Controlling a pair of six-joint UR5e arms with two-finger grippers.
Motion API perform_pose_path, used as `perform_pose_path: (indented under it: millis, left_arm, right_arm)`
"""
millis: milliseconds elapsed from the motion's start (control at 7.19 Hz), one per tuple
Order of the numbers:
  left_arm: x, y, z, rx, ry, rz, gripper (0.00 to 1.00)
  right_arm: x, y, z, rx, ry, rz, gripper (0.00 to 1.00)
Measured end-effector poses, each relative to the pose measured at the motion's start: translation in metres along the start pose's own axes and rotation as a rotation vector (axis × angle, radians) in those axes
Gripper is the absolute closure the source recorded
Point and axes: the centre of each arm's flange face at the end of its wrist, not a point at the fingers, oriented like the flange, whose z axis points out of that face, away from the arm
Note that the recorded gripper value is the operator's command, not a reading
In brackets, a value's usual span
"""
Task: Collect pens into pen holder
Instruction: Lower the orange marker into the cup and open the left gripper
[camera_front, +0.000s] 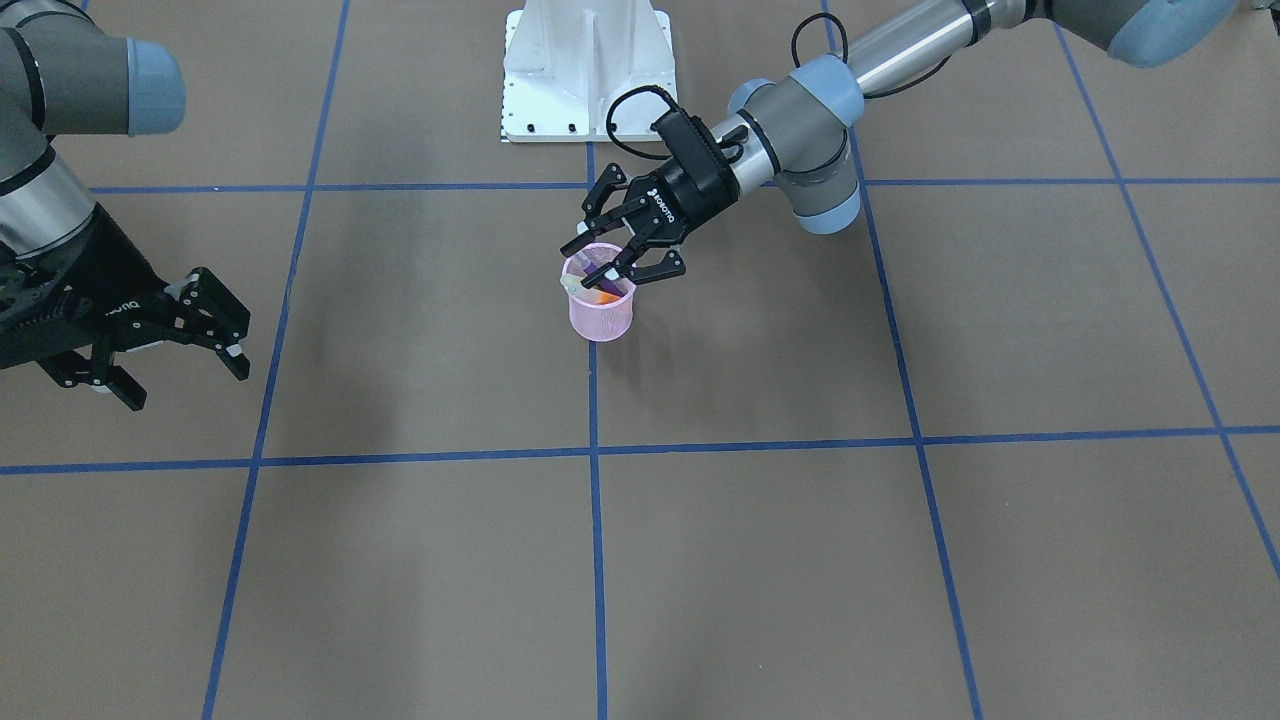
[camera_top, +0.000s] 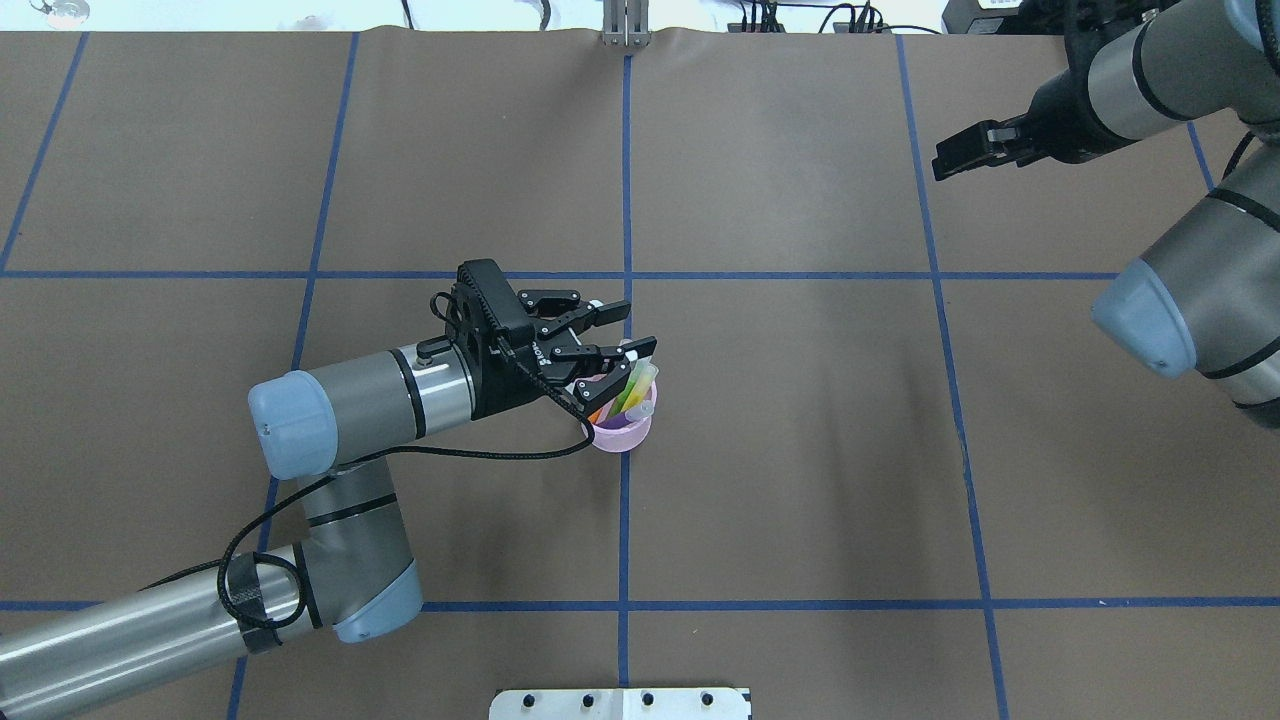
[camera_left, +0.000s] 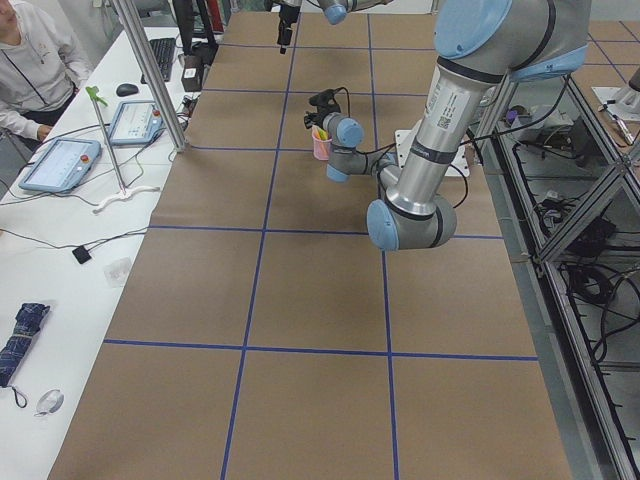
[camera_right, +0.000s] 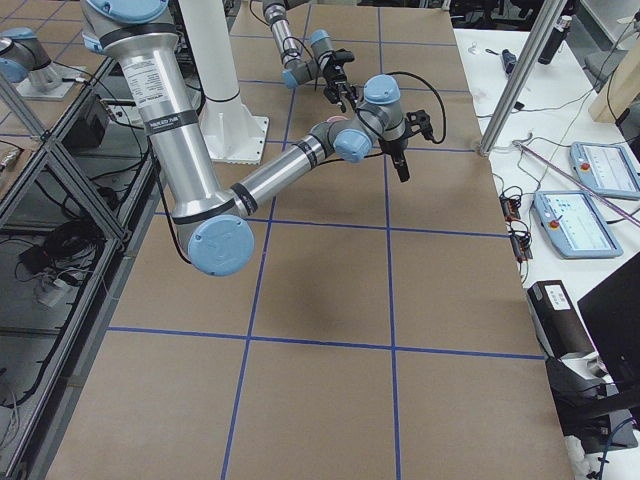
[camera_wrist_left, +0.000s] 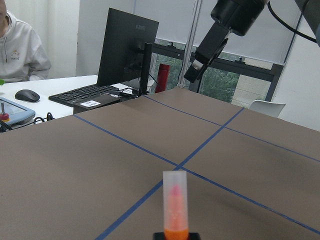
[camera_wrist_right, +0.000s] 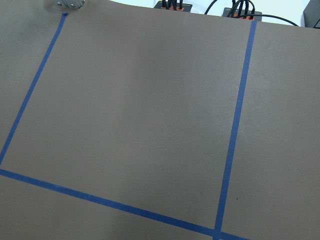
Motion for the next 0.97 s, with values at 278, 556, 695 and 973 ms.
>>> perform_pose_path:
  millis: [278, 556, 695, 973]
  left_arm:
    - [0.003, 0.001, 0.0, 0.0, 0.005, -0.006, 0.02]
    - [0.001, -0.007, 0.0, -0.026, 0.015, -0.003, 0.01]
    - [-0.012, -0.017, -0.002, -0.076, -0.002, 0.007, 0.01]
    - [-0.054, -0.046, -0.016, -0.25, -0.09, 0.012, 0.01]
  right_arm:
    - [0.0, 0.0, 0.0, 0.0, 0.0, 0.0, 0.01]
    - [0.014, -0.006, -0.008, 0.002, 0.006, 0.007, 0.01]
    - [0.028, -0.009, -0.013, -0.01, 0.004, -0.007, 0.01]
    - [0.075, -0.002, -0.018, -0.041, 0.025, -0.047, 0.01]
